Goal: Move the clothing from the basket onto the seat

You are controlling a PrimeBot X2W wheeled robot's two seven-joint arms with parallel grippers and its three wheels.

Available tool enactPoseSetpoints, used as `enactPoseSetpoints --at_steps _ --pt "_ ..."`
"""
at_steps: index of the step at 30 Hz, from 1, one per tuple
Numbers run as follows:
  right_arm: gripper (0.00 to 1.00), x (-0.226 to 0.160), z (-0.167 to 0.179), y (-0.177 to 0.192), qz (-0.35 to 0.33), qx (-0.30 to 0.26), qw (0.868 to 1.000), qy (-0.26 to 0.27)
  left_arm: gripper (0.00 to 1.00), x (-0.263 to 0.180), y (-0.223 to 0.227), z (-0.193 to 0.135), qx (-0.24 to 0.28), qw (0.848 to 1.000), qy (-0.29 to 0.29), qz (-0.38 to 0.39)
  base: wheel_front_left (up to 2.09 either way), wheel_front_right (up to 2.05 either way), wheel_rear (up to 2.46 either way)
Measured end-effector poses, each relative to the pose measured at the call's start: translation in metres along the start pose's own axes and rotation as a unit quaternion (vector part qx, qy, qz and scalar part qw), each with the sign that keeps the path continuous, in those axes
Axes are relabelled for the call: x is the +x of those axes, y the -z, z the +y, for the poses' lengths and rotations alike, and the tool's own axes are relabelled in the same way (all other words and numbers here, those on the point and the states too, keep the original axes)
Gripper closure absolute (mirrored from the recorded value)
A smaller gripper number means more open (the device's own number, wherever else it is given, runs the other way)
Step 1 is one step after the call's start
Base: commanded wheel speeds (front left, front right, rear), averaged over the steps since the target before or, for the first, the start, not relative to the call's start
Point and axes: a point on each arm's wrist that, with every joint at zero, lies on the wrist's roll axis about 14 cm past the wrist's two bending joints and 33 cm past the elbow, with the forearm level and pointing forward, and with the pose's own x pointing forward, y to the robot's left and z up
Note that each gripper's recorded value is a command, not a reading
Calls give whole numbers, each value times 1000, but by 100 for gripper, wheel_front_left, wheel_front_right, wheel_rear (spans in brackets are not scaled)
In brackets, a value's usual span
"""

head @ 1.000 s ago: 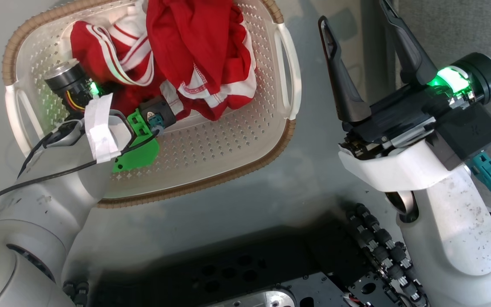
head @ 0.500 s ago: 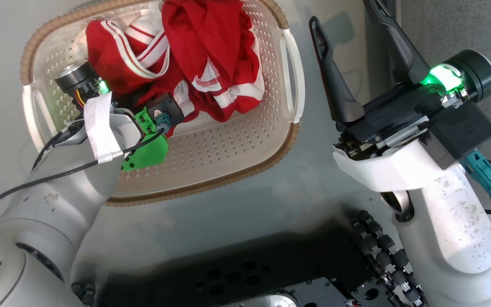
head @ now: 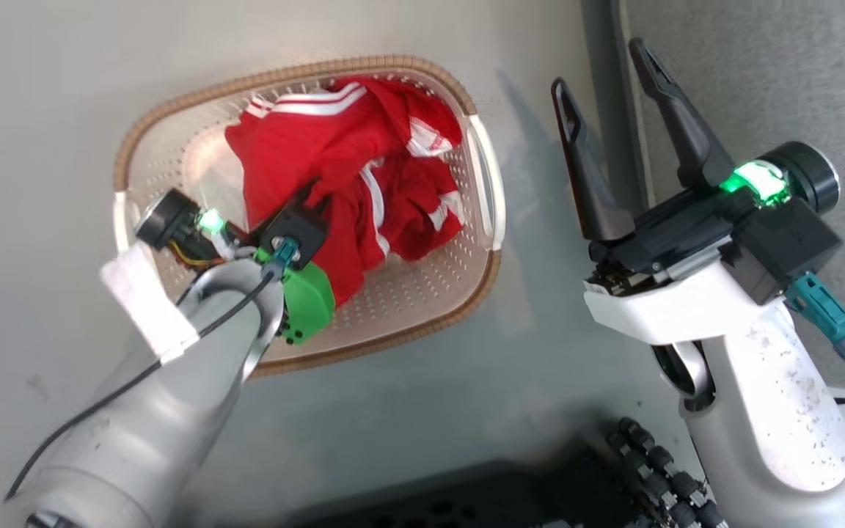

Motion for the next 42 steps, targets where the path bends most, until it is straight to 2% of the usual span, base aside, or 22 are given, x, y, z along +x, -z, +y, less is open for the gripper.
enactPoseSetpoints --at_steps 7,15,24,29,36,42 --pt "0 -18 8 -35 -17 -3 1000 1 100 -40 -56 0 -25 996 -46 -78 0 0 0" --pt "0 -52 22 -66 -26 -5 1000 3 100 -96 -120 -7 -41 981 -87 -166 0 0 0" --pt "0 -91 48 -98 -48 10 999 -12 100 -168 -192 -14 -47 949 -133 -281 0 0 0" --pt "0 -112 61 -116 -66 17 998 -19 100 -209 -229 -24 -25 927 -150 -343 0 0 0" --pt "0 -137 75 -135 -90 13 995 -29 100 -255 -265 -39 4 899 -166 -405 0 0 0" --pt "0 -153 84 -144 -104 7 994 -36 100 -276 -274 -51 25 888 -180 -423 0 0 0"
